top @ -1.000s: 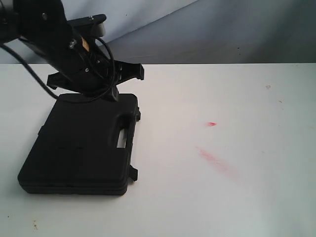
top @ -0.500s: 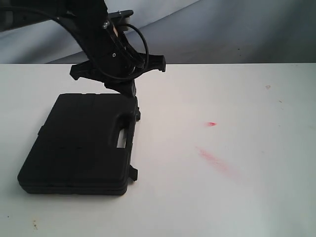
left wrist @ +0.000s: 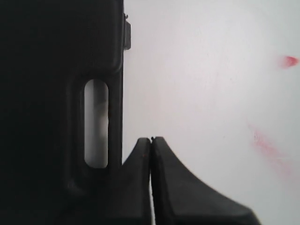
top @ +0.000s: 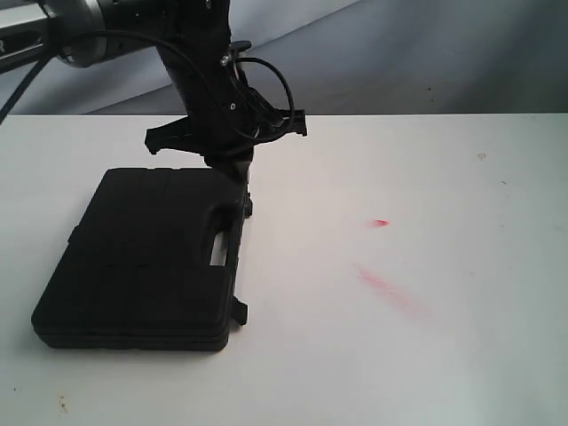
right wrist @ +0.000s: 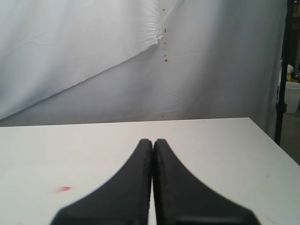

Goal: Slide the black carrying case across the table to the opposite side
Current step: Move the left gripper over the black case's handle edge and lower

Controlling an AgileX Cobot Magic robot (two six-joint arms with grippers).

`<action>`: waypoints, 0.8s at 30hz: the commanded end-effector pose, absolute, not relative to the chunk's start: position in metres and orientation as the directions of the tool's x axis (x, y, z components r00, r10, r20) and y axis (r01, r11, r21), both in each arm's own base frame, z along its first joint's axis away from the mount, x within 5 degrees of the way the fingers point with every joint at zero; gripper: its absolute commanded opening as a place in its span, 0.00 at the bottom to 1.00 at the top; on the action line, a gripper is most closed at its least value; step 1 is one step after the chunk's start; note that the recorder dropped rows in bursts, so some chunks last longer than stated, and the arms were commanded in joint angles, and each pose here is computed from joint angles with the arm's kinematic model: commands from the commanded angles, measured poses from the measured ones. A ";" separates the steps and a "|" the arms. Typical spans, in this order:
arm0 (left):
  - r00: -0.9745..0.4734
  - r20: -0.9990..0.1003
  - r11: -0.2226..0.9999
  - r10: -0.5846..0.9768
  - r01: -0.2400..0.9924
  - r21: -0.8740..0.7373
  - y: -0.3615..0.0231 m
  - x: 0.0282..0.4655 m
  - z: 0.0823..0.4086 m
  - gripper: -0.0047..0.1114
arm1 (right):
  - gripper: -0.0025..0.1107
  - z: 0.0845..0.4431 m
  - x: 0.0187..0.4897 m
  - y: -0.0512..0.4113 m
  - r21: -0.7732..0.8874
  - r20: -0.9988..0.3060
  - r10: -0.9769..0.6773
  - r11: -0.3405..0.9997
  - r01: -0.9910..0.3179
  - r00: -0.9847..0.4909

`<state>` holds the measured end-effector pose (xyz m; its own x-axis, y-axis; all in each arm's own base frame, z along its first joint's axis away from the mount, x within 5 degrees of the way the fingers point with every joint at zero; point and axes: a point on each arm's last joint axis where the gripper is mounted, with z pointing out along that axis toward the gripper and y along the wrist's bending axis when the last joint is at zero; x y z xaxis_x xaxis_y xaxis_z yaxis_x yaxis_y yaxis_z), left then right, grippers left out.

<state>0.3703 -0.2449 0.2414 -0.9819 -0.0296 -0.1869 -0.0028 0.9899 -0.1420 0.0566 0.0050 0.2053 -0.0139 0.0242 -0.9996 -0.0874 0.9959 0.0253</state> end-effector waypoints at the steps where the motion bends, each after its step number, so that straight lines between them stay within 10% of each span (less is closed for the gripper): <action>1: -0.968 -0.246 0.985 -0.059 -0.016 -0.170 -0.250 0.377 0.240 0.04 | 0.02 0.205 0.056 0.005 0.033 -0.999 0.032 0.996 -0.080 -0.008; 14: -0.964 -0.266 0.994 0.018 0.047 -0.103 -0.249 0.379 0.236 0.06 | 0.02 0.205 0.056 0.005 0.033 -0.999 0.032 0.996 -0.080 -0.008; 24: -0.968 -0.243 0.992 0.068 0.092 -0.092 -0.251 0.378 0.229 0.45 | 0.02 0.205 0.056 0.005 0.033 -0.999 0.032 0.996 -0.080 -0.008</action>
<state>0.3797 -0.2472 0.2295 -0.9668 0.0575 -0.2490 0.0821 0.9926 -0.0894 0.0566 0.0050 0.2053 -0.0139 0.0242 -0.9996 -0.0874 0.9959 0.0253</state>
